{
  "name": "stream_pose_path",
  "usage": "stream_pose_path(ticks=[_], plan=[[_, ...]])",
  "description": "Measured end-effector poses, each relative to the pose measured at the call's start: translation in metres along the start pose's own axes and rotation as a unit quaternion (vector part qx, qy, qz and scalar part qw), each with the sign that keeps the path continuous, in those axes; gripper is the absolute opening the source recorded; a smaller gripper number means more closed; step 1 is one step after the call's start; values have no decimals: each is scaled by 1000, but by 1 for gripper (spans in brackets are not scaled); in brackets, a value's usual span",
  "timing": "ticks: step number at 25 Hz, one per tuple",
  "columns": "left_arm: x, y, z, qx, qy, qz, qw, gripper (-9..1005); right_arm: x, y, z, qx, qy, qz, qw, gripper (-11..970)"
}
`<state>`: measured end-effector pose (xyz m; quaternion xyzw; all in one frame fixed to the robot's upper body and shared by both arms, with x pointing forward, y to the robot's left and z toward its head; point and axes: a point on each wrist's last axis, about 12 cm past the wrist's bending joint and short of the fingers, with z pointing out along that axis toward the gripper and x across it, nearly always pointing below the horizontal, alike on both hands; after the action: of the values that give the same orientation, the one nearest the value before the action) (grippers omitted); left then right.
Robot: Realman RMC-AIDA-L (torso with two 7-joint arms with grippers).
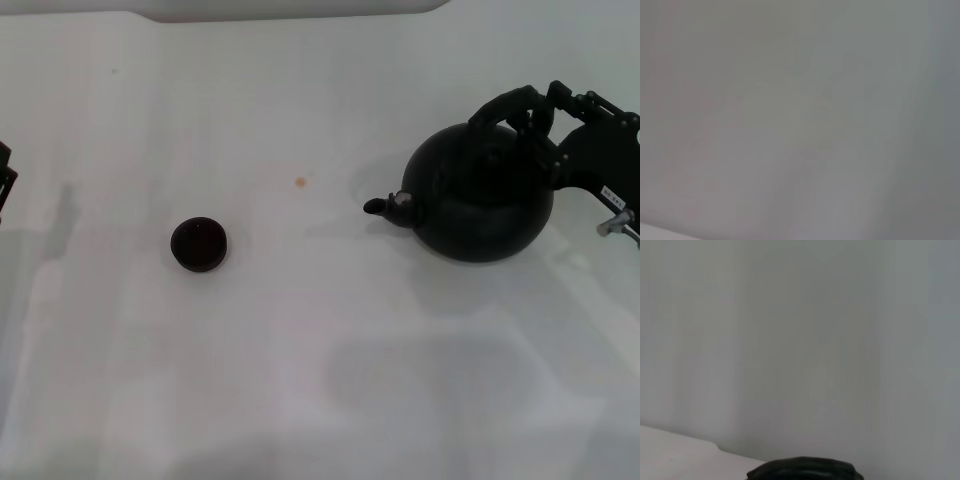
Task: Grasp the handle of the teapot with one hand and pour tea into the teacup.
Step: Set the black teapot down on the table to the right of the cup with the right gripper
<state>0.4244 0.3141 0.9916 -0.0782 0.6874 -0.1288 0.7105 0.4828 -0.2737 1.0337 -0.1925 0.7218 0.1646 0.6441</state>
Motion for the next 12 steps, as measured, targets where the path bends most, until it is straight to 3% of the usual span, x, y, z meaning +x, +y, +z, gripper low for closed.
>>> stream_pose_path(ticks=[10, 12], plan=[[-2, 2, 3, 2, -2, 7, 1000, 876, 2, -9, -26, 3, -13, 5, 1000, 655], [-3, 2, 4, 3, -3, 8, 1000, 876, 3, -13, -34, 12, -17, 12, 1000, 653]])
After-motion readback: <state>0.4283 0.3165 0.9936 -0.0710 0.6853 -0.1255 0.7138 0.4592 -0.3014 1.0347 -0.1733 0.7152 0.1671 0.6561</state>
